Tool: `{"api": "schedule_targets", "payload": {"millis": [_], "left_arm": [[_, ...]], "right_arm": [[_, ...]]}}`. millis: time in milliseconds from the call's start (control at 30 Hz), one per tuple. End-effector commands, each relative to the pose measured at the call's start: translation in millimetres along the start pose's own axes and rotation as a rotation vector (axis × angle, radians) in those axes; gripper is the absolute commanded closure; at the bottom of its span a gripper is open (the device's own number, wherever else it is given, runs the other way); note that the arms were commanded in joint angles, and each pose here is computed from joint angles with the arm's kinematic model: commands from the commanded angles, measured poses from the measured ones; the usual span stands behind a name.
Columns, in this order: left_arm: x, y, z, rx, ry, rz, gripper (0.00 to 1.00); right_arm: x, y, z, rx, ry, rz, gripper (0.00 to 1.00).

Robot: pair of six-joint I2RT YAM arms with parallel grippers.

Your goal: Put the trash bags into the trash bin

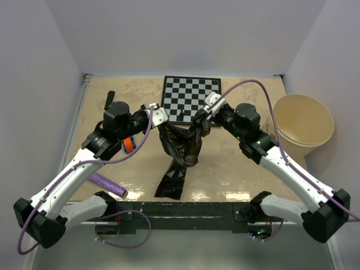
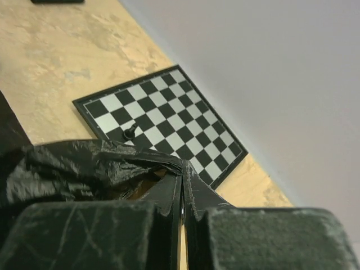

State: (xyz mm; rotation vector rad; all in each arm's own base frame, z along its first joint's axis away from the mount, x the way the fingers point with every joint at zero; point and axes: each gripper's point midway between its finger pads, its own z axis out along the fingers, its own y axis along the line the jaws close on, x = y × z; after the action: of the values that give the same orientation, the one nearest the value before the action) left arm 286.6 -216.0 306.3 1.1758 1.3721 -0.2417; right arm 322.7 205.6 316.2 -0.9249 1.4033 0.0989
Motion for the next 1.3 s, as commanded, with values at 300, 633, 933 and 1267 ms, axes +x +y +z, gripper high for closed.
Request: {"api": "schedule_targets", "payload": {"millis": [300, 633, 933, 1267], "left_arm": [[-101.9, 257.3, 14.6, -0.659, -0.089, -0.009, 1.00], [-376.0, 260.0, -123.8, -1.100, -0.956, 0.654, 1.00], [41.1, -63.5, -20.1, 0.682, 0.174, 0.350, 1.00], [-21.1, -44.9, -46.8, 0.274, -0.042, 0.089, 1.00]], "right_arm": [[-191.5, -248.1, 85.0, 0.733, -0.397, -0.010, 1.00], [-394.6, -213.9, -100.1, 1.056, -1.296, -0.506, 1.00], [50.8, 65.0, -1.8, -0.758, 0.204, -0.473, 1.00], [-45.7, 15.9, -93.9, -0.212, -0.168, -0.310, 1.00]]}}
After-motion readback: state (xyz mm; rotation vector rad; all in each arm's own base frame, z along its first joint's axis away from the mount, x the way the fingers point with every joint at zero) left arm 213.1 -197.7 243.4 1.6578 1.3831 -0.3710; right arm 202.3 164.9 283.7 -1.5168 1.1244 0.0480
